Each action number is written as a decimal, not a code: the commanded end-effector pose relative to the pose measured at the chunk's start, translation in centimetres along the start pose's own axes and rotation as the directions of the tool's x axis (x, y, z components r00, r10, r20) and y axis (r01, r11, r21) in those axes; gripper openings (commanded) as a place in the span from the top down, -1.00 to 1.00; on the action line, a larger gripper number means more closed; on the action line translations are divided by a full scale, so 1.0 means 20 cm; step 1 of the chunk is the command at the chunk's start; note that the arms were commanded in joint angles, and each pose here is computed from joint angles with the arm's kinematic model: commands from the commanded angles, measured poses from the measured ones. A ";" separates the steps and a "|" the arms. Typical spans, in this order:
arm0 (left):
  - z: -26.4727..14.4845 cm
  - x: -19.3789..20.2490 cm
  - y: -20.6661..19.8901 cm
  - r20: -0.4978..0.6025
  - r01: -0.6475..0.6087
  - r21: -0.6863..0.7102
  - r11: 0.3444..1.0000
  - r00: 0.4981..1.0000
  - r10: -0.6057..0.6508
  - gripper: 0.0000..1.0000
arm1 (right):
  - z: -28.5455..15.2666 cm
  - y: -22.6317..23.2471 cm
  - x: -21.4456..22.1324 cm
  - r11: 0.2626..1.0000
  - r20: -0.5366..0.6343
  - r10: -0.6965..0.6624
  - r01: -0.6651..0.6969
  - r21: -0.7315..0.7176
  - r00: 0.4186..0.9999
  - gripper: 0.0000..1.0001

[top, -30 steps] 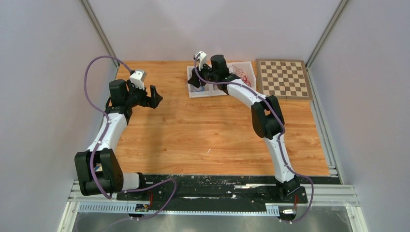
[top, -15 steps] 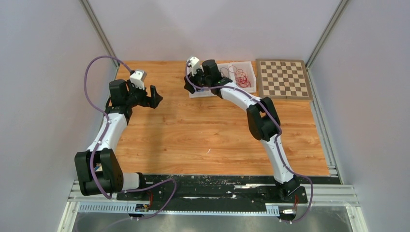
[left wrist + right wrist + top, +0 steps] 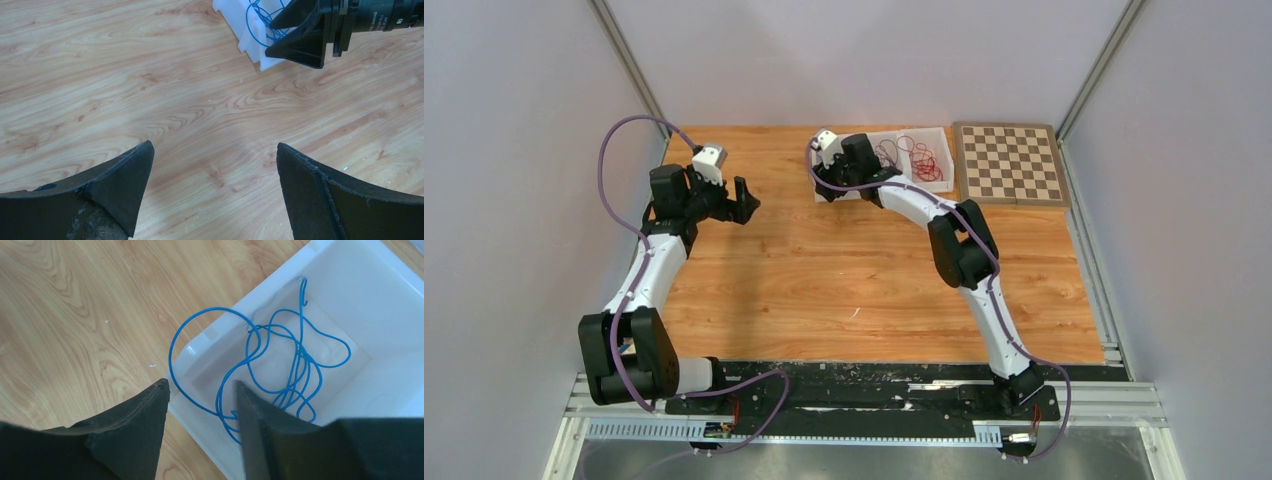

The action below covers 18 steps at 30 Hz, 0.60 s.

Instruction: Untangle the cables

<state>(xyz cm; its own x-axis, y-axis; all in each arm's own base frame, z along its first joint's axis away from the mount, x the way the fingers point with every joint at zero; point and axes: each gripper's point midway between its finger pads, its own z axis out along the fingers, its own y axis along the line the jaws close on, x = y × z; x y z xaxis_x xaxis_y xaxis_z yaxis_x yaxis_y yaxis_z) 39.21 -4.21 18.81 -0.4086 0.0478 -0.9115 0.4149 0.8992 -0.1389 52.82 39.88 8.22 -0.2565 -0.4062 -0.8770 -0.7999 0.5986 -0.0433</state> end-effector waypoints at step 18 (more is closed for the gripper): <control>-0.03 -0.08 0.02 0.043 -0.046 -0.017 0.999 0.998 0.046 -1.00 | -0.09 -0.08 -0.09 0.999 0.055 0.006 -0.004 -0.037 0.998 1.00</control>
<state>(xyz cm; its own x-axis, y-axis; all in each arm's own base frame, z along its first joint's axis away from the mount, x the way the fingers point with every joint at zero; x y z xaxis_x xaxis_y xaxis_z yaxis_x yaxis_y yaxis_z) 39.23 -4.14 18.78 -0.4066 0.0544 -0.9120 0.4153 0.9001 -0.1315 52.68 39.31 7.89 -0.2598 -0.4081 -0.8752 -0.8265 0.5627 -0.0170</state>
